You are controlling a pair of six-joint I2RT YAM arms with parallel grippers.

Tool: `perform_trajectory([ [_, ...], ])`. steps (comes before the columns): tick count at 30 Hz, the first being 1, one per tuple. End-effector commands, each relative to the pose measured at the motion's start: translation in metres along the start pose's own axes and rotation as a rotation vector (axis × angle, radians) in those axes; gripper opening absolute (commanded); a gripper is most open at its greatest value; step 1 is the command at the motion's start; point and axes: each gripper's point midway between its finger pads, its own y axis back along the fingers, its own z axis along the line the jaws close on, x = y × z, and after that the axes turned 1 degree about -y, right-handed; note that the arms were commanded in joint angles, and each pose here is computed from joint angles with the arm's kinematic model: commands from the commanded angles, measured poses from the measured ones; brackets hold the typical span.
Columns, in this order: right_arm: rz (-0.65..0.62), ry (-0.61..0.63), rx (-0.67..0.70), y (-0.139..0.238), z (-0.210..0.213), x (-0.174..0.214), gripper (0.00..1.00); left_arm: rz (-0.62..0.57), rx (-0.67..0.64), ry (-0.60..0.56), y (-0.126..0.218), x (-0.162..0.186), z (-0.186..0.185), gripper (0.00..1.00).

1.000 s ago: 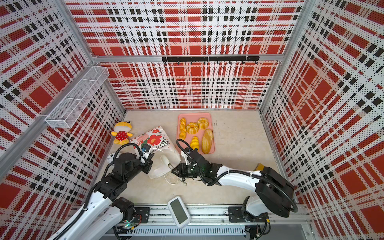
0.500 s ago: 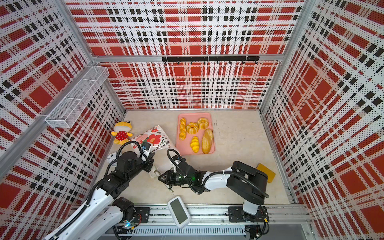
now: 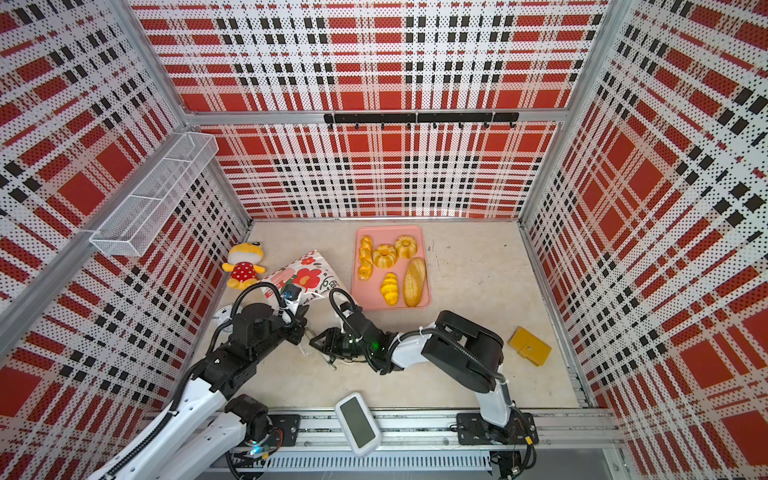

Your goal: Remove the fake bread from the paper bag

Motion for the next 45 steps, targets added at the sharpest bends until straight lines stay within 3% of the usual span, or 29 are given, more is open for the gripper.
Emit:
perform_trajectory([
  [1, -0.017, 0.023, -0.050, -0.008, 0.011, -0.015, 0.41, -0.025, 0.012, -0.003, 0.006, -0.012, -0.002, 0.00],
  [15, 0.012, -0.022, -0.048, -0.030, -0.009, -0.024, 0.43, -0.023, 0.027, -0.013, 0.004, -0.013, -0.005, 0.00],
  [27, 0.036, -0.028, -0.104, 0.000, -0.001, -0.030, 0.00, -0.025, 0.024, -0.018, 0.005, -0.011, -0.006, 0.00],
  [45, 0.067, 0.017, -0.084, 0.043, 0.009, -0.013, 0.00, -0.030, 0.020, -0.023, 0.007, -0.013, -0.006, 0.00],
])
